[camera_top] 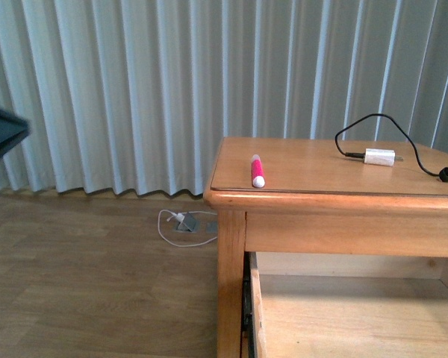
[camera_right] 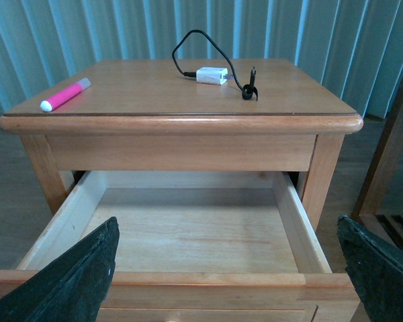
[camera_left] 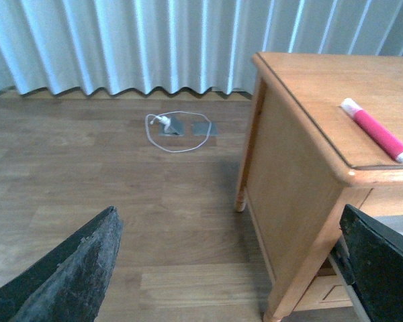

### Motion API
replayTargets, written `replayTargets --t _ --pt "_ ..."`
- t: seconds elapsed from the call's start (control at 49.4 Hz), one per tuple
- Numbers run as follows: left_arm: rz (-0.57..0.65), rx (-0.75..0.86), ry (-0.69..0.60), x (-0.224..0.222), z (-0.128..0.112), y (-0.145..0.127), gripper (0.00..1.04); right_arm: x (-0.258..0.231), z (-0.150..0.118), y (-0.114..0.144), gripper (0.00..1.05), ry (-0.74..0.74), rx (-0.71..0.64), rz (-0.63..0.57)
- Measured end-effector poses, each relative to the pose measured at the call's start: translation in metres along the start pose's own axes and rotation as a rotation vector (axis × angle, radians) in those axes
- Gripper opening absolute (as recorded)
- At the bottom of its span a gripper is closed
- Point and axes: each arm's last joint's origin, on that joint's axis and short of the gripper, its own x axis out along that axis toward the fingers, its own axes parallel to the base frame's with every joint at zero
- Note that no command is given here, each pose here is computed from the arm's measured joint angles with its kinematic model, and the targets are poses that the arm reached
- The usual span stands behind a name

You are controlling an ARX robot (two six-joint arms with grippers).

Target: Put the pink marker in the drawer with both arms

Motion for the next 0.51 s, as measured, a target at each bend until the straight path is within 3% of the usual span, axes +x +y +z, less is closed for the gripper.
replayTargets --t 0.506 --pt "-0.187 0.024 0.057 0.151 0.026 -0.086 0.99 0.0 0.0 0.0 0.96 0.0 0.0 0.0"
